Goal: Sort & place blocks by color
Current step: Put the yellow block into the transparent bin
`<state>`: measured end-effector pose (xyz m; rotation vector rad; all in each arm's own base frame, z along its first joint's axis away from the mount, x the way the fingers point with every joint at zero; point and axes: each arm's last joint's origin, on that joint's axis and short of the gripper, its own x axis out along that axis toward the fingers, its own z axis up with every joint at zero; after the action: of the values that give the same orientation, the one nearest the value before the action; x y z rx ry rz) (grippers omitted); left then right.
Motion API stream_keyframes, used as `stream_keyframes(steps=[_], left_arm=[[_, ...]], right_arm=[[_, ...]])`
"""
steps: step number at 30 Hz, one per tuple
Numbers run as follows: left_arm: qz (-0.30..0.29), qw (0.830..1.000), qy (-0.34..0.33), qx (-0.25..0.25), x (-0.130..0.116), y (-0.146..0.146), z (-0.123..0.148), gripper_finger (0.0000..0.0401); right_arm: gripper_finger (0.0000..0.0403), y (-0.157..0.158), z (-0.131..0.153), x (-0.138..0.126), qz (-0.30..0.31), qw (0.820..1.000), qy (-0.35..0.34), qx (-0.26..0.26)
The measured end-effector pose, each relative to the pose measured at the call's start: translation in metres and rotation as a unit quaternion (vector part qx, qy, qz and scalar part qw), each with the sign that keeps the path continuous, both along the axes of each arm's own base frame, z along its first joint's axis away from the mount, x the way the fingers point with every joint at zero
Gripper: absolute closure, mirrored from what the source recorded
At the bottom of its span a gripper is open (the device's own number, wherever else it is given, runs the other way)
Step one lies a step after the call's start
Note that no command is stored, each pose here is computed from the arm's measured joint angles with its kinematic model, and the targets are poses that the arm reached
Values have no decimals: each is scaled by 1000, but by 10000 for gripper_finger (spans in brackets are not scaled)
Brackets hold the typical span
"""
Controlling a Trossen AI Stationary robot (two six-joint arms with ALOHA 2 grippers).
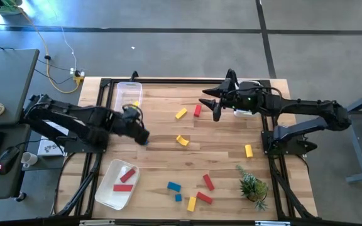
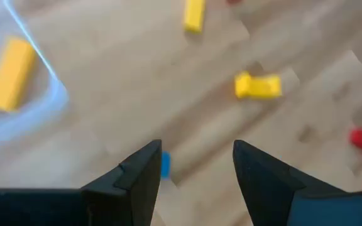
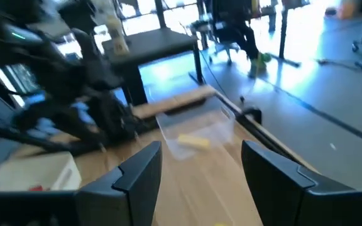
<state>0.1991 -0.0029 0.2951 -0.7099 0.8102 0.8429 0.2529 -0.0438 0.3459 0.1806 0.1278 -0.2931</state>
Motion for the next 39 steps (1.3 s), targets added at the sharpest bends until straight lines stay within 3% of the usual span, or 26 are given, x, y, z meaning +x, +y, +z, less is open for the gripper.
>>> stream_keyframes(steps=[6,12,16,24,32,39], left_arm=[[-12,999,28,41,-4,25,3,217],[-14,998,43,50,-6,38,3,217],[-21,996,57,64,-8,46,3,217],[-1,994,75,76,-13,63,3,217],[-19,992,93,87,-15,68,3,217],[-16,992,94,87,-15,70,3,217]], right_arm=[[199,13,5,13,7,998,-57,-11],[199,14,-2,32,15,998,-51,14],[199,21,6,54,35,999,-32,-7],[199,18,-10,93,16,995,95,2],[199,20,-39,122,32,974,224,16],[199,20,-75,137,28,956,286,53]])
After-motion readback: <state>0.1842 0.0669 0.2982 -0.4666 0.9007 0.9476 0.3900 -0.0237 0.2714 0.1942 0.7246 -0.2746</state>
